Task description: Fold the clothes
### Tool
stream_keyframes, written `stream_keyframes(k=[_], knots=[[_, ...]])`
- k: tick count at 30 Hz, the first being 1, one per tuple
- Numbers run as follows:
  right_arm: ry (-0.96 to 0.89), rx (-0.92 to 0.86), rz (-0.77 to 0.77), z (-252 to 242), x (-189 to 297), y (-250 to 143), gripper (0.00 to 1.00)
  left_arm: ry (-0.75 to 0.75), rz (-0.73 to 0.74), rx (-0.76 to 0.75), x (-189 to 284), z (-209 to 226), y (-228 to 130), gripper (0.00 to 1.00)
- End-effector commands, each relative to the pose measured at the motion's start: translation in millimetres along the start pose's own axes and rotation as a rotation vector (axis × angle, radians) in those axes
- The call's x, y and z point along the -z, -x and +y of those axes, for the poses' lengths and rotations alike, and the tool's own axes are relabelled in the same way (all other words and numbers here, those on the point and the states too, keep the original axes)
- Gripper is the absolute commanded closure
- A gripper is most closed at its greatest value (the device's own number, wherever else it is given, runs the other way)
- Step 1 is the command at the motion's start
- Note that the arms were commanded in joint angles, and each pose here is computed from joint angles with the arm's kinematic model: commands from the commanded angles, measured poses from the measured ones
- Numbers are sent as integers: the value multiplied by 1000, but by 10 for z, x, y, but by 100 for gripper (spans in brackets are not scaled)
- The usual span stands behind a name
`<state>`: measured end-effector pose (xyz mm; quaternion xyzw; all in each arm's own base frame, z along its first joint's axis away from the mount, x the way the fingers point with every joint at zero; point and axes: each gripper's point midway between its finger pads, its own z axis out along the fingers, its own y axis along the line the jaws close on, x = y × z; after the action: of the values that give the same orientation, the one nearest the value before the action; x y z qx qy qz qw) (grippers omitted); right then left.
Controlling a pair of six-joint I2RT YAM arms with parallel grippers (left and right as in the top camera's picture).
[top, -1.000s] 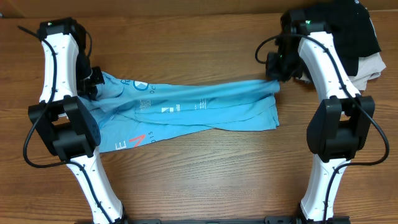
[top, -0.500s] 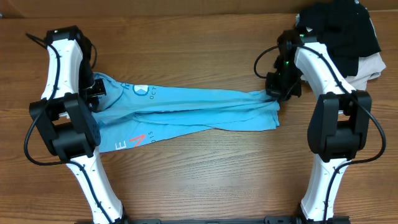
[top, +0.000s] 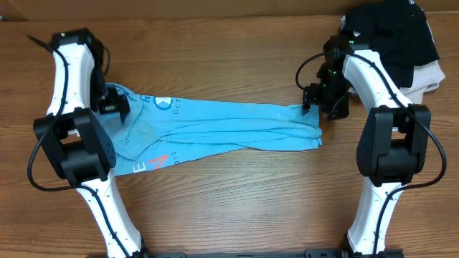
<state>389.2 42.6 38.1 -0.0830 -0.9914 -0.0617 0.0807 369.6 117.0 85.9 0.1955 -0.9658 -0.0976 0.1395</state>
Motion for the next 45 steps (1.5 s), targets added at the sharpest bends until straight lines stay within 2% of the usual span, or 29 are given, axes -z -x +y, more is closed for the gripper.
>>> stream_keyframes(k=[1, 7, 11, 15, 18, 20, 23, 24, 25, 30, 36, 42, 45], knots=[[68, 30, 4, 94, 33, -59, 21, -54, -168, 37, 483, 70, 223, 0], [50, 51, 34, 22, -185, -147, 16, -294, -540, 19, 1632, -52, 425, 0], [47, 48, 52, -20, -394, -220, 15, -413, -745, 0, 2283, -70, 337, 0], [44, 46, 71, -68, -619, -321, 16, -449, -866, -10, 2646, -46, 204, 0], [51, 36, 84, -98, -810, -414, 32, -454, -902, -14, 2767, -35, 118, 0], [73, 36, 83, -82, -908, -450, 55, -455, -910, -14, 2795, -22, 92, 0], [122, 36, 61, -19, -967, -418, 85, -451, -911, -12, 2795, -14, 92, 0], [129, 18, 45, -18, -966, -374, 93, -449, -911, -10, 2793, -10, 94, 0], [132, 1, 30, -23, -952, -333, 96, -448, -911, -10, 2793, -10, 94, 0], [159, -62, -30, -157, -727, -104, 96, -447, -911, -5, 2789, 12, 100, 0], [223, -162, -110, -552, -130, 135, 96, -424, -914, 7, 2779, 49, 111, 0], [301, -223, -187, -911, 405, 233, 96, -372, -920, 33, 2758, 138, 134, 0], [326, -196, -229, -917, 650, 251, 96, -363, -921, 40, 2752, 164, 140, 0]])
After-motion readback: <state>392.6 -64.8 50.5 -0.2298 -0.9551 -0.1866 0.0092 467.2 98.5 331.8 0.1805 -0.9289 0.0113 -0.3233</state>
